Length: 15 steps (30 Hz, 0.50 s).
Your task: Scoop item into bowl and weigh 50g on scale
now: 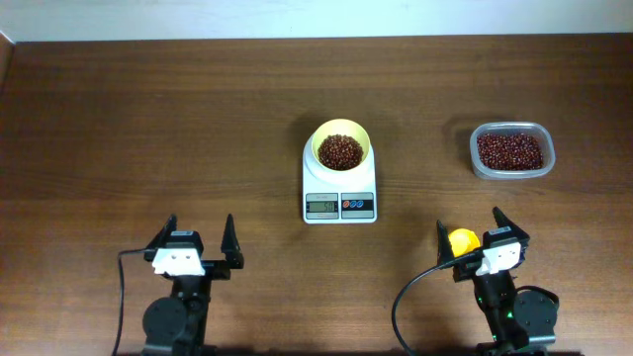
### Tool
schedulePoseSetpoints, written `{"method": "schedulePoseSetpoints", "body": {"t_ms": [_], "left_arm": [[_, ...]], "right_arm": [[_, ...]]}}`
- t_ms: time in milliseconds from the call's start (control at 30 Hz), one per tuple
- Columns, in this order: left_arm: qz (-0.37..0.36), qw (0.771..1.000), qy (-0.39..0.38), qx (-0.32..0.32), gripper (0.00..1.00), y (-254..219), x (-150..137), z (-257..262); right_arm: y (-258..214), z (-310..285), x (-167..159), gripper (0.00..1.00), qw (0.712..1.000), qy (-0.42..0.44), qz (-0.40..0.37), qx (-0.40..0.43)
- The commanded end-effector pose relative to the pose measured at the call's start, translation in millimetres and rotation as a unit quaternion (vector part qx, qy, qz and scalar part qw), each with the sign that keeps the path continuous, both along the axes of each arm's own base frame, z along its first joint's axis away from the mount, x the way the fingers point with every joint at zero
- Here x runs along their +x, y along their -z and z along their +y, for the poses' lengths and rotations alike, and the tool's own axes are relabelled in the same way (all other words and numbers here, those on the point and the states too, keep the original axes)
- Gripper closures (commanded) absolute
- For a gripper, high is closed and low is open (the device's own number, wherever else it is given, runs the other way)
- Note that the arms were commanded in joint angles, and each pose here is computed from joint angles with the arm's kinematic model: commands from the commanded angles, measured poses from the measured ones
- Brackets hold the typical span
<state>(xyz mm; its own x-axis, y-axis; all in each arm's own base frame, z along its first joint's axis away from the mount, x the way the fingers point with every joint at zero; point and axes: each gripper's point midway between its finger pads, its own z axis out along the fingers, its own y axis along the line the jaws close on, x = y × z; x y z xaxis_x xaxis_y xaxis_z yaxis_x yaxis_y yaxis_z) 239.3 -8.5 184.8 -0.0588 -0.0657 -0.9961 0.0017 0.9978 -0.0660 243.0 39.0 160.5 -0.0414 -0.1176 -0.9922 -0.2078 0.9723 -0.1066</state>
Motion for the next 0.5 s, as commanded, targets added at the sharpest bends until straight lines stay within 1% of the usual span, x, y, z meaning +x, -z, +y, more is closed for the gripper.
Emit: {"method": "schedulePoseSetpoints", "body": {"t_ms": [0,267,400,467], "left_arm": [[0.01,1.0,0.005,-0.001,0.01,23,5,-2],[0.012,1.0,0.01,0.005,0.01,28,6,-4],[0.054,0.998,0.018,0.008,0.01,47,9,-7],[0.029,0.999,0.016,0.006,0.01,35,12,-7]], "right_arm": [[2,1,0,0.01,1.0,-0.001,0.001,-0.004],[2,1,0,0.01,1.0,-0.001,0.001,-0.004],[2,1,0,0.01,1.0,-0.001,0.001,-0.004],[2,1,0,0.01,1.0,-0.001,0.001,-0.004]]}}
